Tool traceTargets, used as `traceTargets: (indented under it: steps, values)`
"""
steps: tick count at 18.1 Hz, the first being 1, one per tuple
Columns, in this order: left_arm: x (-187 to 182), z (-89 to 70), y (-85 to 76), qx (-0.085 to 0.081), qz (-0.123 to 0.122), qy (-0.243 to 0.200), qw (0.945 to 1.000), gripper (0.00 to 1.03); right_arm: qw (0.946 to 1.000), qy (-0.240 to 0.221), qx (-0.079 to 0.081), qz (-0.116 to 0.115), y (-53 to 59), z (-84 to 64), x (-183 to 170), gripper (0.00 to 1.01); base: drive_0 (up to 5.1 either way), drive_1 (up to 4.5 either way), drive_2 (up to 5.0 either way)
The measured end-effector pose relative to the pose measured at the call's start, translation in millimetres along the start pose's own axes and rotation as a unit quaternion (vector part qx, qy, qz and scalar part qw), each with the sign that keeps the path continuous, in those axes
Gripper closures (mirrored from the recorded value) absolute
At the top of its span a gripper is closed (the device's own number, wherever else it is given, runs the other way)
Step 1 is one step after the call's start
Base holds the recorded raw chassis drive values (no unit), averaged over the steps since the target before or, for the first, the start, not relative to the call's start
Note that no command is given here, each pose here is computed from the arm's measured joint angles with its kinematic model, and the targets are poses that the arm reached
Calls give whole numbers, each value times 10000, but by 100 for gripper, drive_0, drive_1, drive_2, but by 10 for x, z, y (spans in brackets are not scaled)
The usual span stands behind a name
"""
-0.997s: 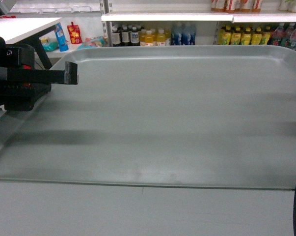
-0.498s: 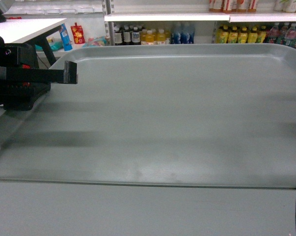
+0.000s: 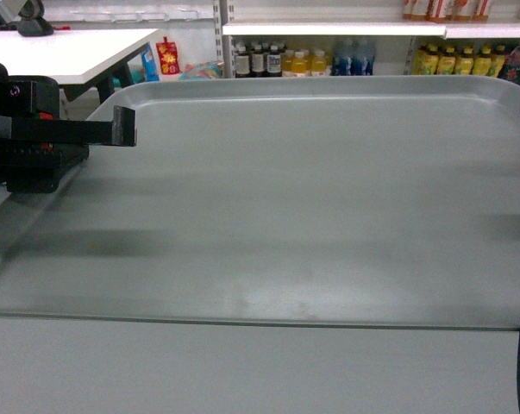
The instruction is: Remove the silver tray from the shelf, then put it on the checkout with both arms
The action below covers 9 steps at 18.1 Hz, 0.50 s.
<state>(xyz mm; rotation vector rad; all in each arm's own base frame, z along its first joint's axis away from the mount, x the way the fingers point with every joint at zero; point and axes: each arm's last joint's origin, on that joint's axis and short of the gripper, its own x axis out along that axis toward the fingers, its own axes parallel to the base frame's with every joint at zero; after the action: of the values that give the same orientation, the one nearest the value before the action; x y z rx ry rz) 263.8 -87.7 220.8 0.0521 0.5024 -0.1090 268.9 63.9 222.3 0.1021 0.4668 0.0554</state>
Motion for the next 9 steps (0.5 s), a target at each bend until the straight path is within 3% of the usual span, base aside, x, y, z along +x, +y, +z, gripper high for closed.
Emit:
traceTargets:
  steps: [9]
  values:
    - [0,3,1,-3,-6,-14,10000,100,10000,-6,3,1,0,2,-3,99,-494,242,242]
